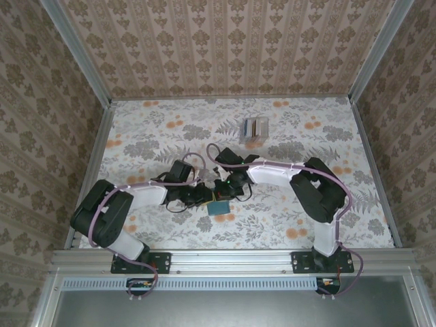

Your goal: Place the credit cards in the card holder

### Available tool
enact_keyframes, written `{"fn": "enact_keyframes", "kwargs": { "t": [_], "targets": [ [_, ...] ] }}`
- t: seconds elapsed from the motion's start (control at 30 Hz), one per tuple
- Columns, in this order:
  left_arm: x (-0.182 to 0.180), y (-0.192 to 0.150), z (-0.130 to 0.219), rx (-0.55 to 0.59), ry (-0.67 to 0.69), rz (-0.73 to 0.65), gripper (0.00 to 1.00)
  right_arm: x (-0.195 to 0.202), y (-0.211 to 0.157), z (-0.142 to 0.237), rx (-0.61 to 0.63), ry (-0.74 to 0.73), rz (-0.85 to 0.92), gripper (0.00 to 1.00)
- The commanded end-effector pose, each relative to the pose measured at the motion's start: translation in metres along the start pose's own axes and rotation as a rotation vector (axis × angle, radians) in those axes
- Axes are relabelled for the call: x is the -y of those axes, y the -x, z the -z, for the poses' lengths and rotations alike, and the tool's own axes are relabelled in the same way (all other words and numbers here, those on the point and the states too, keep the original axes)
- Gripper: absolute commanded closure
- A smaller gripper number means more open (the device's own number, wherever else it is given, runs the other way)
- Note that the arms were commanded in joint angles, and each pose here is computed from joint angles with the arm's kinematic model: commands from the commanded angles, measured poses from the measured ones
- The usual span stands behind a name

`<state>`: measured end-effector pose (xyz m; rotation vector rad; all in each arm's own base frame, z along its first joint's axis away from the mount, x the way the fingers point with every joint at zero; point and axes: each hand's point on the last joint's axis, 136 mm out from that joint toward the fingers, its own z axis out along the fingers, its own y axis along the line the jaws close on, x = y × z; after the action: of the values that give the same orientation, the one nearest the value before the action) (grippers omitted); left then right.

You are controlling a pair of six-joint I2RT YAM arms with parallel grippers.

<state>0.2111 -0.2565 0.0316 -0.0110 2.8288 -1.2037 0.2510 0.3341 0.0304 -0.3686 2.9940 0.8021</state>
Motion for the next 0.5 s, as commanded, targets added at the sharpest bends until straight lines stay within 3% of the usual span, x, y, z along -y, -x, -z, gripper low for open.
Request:
{"fn": "enact_keyframes", "kwargs": {
  "t": [0.0, 0.1, 0.23, 0.37, 0.47],
  "targets": [
    [0.003, 0.013, 0.014, 0.063, 0.011, -0.001, 0.86, 0.035, -0.013, -0.015, 0.025, -0.129, -0.034, 0.87],
    [0.024, 0.039, 0.040, 0.137, 0.007, -0.055, 0.86, 0.006, 0.010, 0.017, 0.181, -0.019, 0.015, 0.70],
    [0.050, 0.078, 0.093, 0.314, 0.046, -0.137, 0.80, -0.020, 0.034, 0.070, 0.405, 0.051, 0.104, 0.69],
    [0.055, 0.105, 0.146, 0.478, 0.135, -0.223, 0.57, -0.021, 0.055, 0.142, 0.665, -0.053, 0.234, 0.66],
    [0.045, 0.116, 0.177, 0.586, 0.236, -0.256, 0.50, -0.006, 0.064, 0.214, 0.927, -0.184, 0.251, 0.58]
  ]
}}
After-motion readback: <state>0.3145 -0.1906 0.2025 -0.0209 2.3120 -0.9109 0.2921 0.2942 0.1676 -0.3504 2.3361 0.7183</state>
